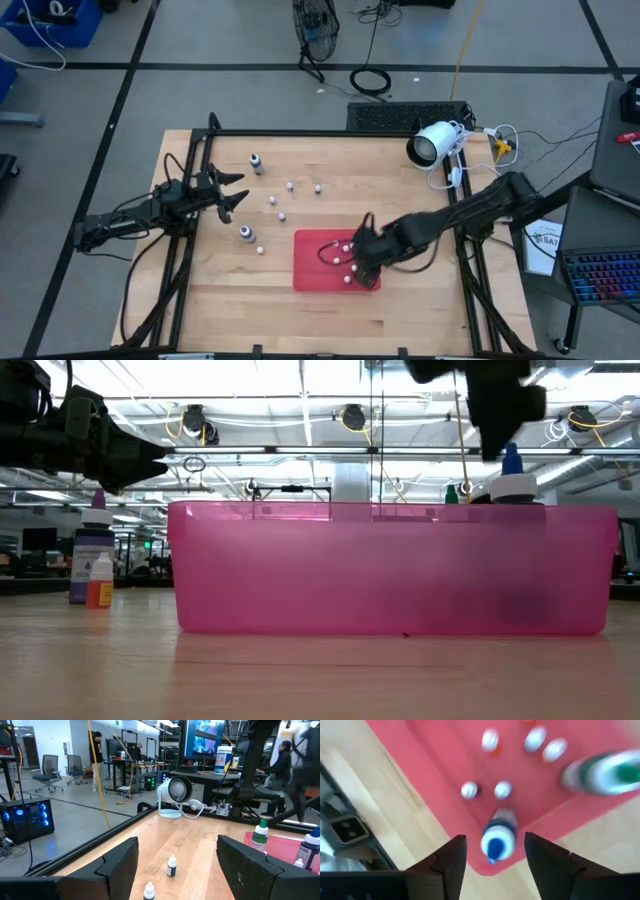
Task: Pick & Place food coloring
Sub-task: Put the small black food coloring bottle into the red bin
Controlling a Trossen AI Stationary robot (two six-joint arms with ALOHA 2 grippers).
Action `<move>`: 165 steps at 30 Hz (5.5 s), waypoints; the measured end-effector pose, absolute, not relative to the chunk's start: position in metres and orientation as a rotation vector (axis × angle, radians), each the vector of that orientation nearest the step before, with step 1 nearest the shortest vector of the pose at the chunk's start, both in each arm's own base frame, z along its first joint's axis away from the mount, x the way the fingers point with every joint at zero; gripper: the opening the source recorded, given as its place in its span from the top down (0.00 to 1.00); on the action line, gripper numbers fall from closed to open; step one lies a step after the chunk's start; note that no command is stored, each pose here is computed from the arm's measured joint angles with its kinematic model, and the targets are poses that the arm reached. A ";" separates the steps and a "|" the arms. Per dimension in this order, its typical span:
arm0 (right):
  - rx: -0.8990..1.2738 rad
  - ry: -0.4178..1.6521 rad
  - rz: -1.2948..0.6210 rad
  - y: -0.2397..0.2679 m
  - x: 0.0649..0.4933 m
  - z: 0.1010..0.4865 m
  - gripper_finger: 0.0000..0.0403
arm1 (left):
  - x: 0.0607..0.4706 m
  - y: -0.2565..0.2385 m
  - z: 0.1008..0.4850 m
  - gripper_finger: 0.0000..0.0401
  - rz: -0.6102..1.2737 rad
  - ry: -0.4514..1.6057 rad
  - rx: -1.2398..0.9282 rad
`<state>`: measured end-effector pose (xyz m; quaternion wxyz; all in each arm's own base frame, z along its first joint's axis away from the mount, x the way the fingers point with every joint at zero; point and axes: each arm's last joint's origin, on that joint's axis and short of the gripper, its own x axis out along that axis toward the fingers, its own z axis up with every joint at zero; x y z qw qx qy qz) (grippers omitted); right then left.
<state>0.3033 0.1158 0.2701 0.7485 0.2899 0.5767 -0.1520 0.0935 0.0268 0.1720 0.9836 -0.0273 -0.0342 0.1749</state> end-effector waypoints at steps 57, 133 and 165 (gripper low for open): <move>-0.094 -0.149 -0.125 0.000 0.079 0.260 0.56 | 0.093 0.027 0.172 0.33 0.352 -0.069 -0.055; -0.064 -0.102 -0.022 0.003 0.097 0.177 0.56 | 0.092 0.026 0.184 0.33 0.340 -0.207 -0.110; -0.064 -0.102 -0.022 0.003 0.097 0.177 0.56 | 0.264 0.106 0.293 0.33 0.527 0.774 -0.314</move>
